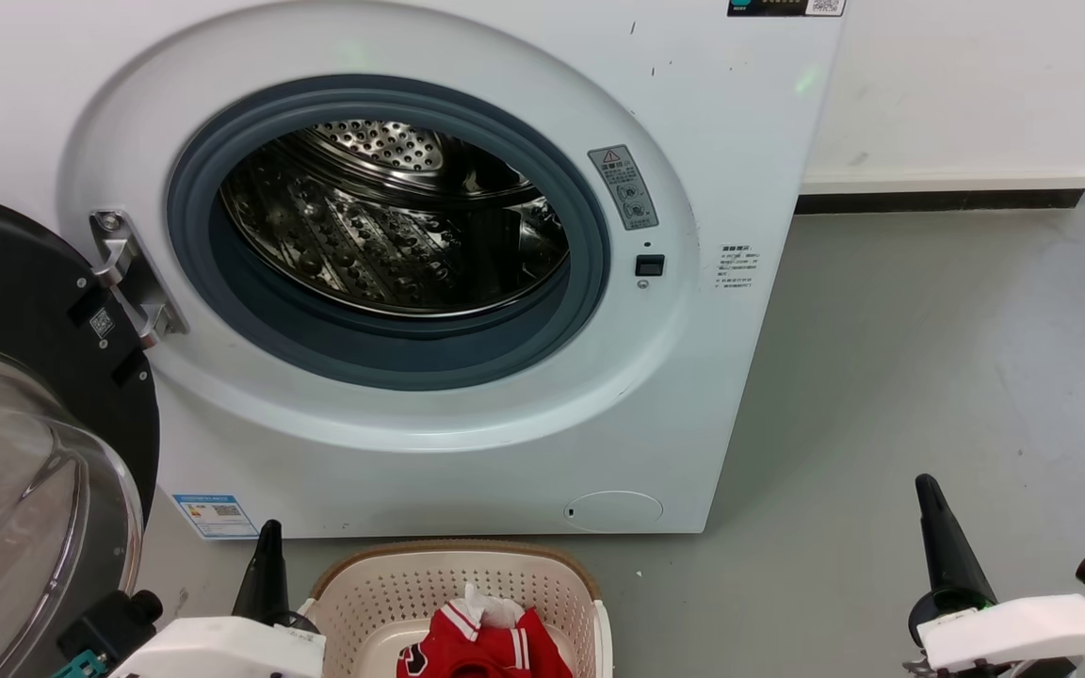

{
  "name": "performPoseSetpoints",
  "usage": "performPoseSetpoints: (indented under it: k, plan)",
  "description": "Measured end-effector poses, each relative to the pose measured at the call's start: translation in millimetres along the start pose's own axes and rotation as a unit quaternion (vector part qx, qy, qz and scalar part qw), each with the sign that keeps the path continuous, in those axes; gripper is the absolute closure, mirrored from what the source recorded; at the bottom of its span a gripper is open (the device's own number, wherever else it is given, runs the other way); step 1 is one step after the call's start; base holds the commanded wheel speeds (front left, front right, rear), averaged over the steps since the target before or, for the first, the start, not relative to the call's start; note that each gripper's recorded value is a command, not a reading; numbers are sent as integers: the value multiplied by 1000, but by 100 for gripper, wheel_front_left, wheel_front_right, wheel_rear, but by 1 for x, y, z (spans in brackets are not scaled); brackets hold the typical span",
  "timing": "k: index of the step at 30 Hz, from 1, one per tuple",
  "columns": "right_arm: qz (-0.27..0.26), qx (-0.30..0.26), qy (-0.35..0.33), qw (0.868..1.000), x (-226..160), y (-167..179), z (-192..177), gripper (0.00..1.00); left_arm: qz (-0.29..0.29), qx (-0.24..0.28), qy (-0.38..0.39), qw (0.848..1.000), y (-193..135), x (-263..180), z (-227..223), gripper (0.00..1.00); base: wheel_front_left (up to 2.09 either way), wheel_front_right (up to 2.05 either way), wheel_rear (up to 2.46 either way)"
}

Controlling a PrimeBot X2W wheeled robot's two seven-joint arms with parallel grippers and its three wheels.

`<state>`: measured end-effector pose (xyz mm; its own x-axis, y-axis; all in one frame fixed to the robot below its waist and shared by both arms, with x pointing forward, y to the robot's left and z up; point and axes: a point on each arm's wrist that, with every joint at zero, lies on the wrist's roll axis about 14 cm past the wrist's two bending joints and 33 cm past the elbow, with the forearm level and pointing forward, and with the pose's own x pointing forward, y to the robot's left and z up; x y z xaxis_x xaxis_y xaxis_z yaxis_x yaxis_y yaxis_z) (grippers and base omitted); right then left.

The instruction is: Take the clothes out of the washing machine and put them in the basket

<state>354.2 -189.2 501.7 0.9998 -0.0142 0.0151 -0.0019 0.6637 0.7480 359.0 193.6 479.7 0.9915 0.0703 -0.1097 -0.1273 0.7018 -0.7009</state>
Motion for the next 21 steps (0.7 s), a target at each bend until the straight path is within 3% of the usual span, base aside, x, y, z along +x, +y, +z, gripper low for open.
performPoseSetpoints:
  k: [21]
  plan:
    - [-14,123,6,992,10,-6,2,100,-8,-135,13,991,-2,8,2,100,0,0,0]
